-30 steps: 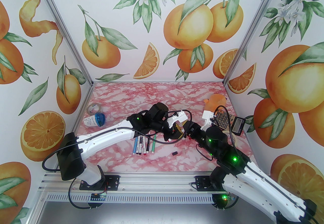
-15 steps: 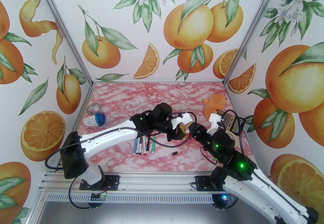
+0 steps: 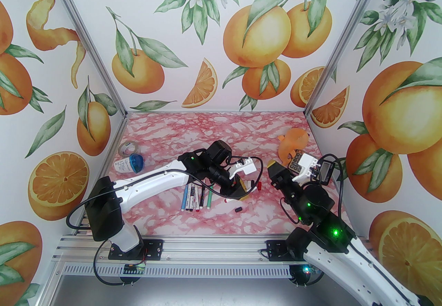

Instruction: Open the pen caps

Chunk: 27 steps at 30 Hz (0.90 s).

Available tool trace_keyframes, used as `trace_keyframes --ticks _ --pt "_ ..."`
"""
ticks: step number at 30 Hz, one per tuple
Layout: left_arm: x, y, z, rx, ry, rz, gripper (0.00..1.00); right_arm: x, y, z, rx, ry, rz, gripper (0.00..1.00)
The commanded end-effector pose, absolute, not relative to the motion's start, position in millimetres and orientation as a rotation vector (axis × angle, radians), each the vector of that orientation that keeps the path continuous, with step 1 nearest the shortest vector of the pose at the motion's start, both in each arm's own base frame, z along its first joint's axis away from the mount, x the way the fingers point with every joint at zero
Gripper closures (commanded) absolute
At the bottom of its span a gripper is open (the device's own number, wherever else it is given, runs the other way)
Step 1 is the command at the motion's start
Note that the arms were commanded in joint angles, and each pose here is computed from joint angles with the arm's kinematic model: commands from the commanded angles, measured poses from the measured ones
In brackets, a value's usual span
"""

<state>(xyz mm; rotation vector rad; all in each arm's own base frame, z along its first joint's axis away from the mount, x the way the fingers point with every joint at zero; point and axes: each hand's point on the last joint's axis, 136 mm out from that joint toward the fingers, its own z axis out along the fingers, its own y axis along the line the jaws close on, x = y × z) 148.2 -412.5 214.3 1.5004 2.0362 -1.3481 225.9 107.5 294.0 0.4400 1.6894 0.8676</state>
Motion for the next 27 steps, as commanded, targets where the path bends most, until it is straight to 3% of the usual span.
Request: trace_keyframes --ticks 1,11,27 --pt "165.0 -402.9 225.9 1.42 2.02 -1.246 1.0 228.4 103.8 279.4 0.422 1.778 0.757 0.9" --pt "199.8 -376.7 258.1 1.251 1.935 -0.998 0.99 216.5 121.6 194.9 0.24 2.225 0.536 0.88" --pt "218.9 -360.2 265.7 1.171 1.937 -0.932 0.98 188.4 132.6 86.6 0.076 2.621 0.386 0.82"
